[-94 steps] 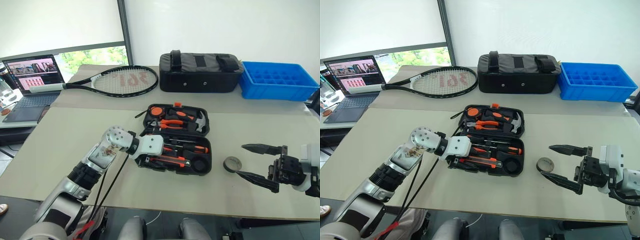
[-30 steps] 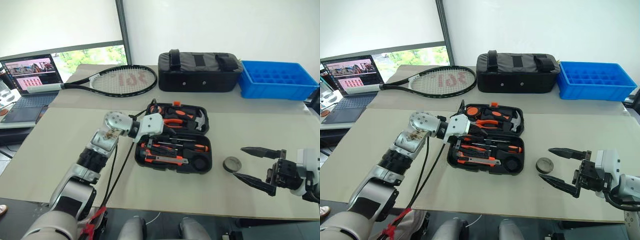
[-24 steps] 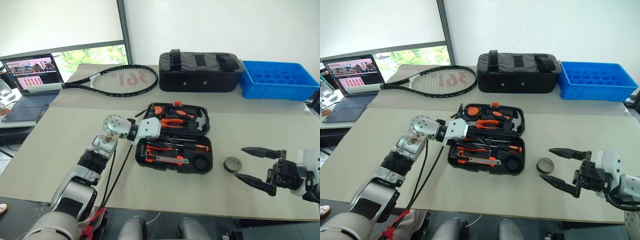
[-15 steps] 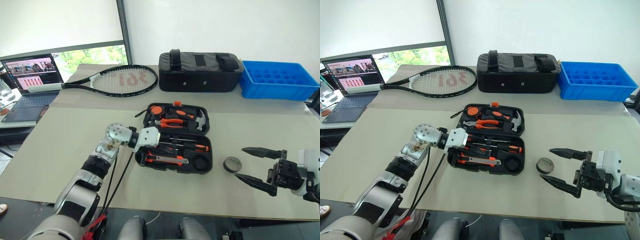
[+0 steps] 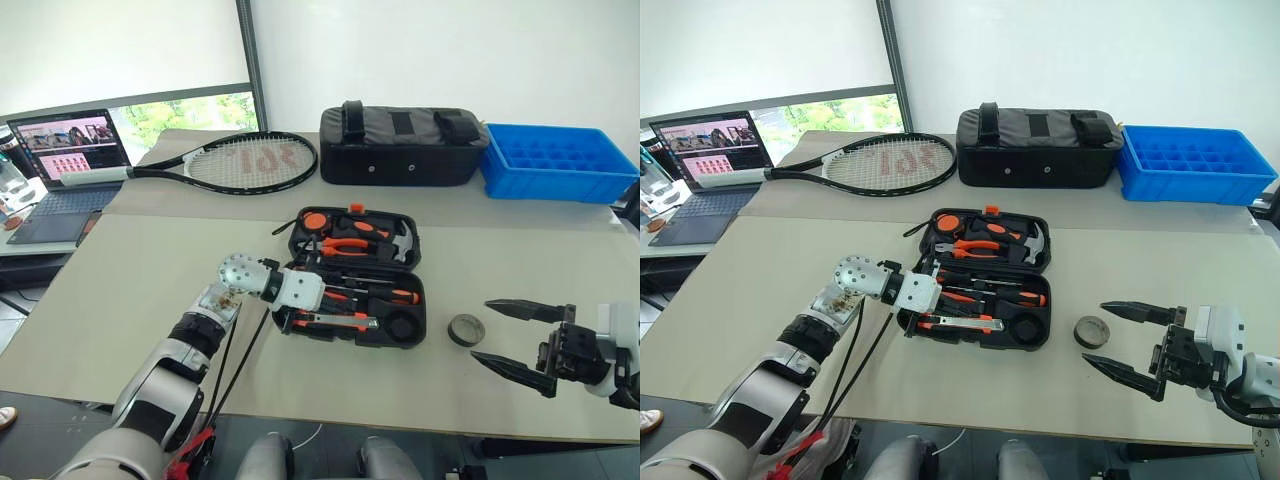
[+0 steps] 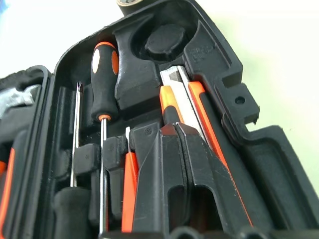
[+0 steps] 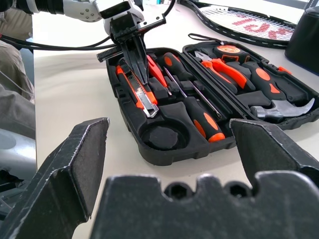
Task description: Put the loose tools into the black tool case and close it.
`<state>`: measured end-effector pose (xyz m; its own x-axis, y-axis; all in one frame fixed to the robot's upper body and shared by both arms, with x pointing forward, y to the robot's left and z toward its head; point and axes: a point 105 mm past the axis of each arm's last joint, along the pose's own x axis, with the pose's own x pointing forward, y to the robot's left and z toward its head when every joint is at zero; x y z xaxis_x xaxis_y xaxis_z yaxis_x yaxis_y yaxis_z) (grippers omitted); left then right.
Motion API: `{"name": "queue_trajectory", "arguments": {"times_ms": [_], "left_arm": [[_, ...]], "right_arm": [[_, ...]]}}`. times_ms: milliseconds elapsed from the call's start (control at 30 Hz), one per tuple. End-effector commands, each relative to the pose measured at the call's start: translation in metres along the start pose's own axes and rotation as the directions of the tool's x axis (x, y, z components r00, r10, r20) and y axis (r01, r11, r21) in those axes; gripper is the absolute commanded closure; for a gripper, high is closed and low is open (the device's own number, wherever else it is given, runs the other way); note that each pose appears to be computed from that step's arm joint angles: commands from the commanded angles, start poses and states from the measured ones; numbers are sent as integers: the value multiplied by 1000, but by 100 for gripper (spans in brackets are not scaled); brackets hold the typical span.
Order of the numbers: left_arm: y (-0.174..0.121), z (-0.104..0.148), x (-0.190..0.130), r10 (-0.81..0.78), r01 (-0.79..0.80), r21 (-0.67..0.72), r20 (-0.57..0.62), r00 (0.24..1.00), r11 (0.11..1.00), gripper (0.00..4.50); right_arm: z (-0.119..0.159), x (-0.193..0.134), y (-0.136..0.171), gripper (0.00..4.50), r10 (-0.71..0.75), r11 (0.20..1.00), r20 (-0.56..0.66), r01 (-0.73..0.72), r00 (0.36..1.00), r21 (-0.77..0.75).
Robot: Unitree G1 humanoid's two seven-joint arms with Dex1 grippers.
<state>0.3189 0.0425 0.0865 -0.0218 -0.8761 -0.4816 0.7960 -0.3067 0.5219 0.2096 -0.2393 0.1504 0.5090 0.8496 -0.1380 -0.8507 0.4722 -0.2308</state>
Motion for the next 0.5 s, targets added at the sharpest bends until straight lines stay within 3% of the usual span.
{"name": "queue_trajectory", "arguments": {"times_ms": [33, 267, 467, 500], "left_arm": [[-23, -25, 6, -80, 75, -52, -97, 992, 996, 445], [-17, -25, 8, -20, 16, -56, -76, 997, 998, 445], [21, 10, -13, 167, -144, -200, 104, 981, 969, 445], [25, 17, -19, 178, -144, -231, 133, 975, 962, 422]], "right_arm": [[10, 0, -2, 0, 2, 998, 6, -2, 1000, -56], [8, 5, -3, 0, 10, 998, -7, -11, 1000, -54], [1, 13, -9, 0, 15, 997, -80, -21, 997, -76], [-2, 14, -10, 0, 20, 997, -103, -28, 994, -76]]}}
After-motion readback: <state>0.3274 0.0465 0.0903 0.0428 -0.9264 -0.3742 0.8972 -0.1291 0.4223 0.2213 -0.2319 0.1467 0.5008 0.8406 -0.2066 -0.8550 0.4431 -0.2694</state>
